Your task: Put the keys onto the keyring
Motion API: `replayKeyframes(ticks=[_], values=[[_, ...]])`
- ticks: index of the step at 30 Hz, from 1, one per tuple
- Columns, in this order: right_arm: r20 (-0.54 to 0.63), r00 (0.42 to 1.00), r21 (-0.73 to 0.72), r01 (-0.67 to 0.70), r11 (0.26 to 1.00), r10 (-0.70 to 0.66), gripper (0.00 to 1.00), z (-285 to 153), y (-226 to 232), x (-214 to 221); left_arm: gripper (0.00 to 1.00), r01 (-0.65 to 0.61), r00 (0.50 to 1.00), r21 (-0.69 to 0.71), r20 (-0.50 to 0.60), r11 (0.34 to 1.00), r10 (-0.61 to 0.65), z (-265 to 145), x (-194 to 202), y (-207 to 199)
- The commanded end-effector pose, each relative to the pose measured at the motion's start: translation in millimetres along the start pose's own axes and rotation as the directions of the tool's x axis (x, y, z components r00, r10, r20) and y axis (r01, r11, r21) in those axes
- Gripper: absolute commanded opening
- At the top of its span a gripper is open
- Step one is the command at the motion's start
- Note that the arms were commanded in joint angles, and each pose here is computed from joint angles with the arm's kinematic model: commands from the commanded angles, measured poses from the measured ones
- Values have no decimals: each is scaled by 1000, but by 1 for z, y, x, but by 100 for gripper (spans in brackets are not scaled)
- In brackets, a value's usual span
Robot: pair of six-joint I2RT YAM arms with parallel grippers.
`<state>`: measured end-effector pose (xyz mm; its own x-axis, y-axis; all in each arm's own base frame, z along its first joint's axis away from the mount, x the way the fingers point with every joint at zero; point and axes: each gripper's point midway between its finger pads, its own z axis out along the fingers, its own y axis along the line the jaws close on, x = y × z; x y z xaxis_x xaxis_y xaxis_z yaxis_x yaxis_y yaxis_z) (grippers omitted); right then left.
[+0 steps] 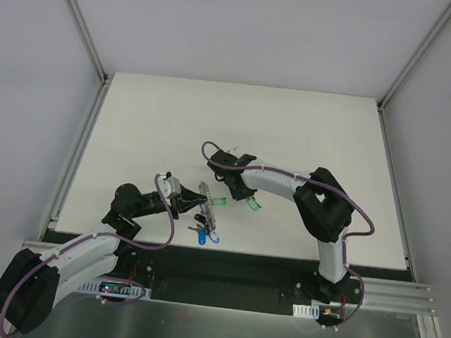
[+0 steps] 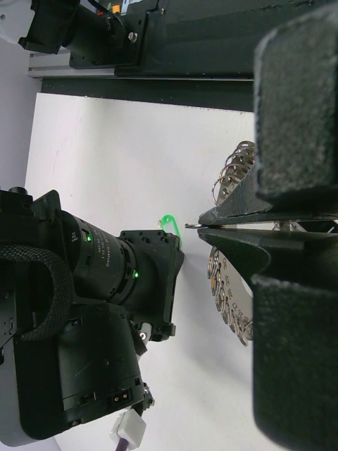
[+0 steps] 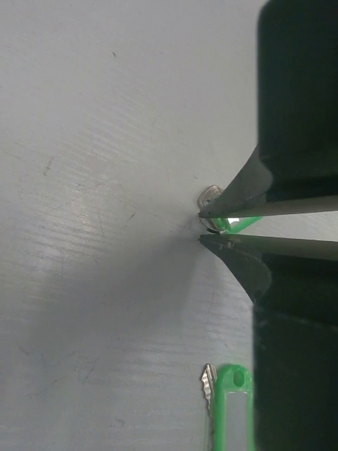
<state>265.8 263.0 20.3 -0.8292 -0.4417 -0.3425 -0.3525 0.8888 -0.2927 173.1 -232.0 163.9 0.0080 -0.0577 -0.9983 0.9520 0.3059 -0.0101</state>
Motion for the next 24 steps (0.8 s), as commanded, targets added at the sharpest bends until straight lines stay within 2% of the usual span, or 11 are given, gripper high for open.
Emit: replayKeyframes(ticks=[1,3,10,15,19,21,24], values=[[11,1000,27,-7,1000,7,17,-6,-2,-7,0,-77,994,14,73,997,75,5,-28,-1],[10,1000,32,0,999,0,16,-5,-3,-7,0,-77,994,14,73,997,75,5,-28,-1],[15,1000,41,4,999,-4,4,-8,-7,-7,0,-78,994,13,74,997,76,5,-29,-1],[86,996,9,12,1000,-13,1,-23,-13,-14,0,-81,994,12,76,997,80,5,-30,-1],[224,974,-55,13,998,0,1,-53,-24,-26,0,-82,994,9,77,997,81,5,-30,-1],[318,947,-101,-6,995,38,1,-65,-25,-39,0,-88,993,9,81,996,87,4,-31,-1],[443,896,-173,36,984,45,1,-84,-29,-42,0,-103,991,13,86,995,102,4,-32,-2]])
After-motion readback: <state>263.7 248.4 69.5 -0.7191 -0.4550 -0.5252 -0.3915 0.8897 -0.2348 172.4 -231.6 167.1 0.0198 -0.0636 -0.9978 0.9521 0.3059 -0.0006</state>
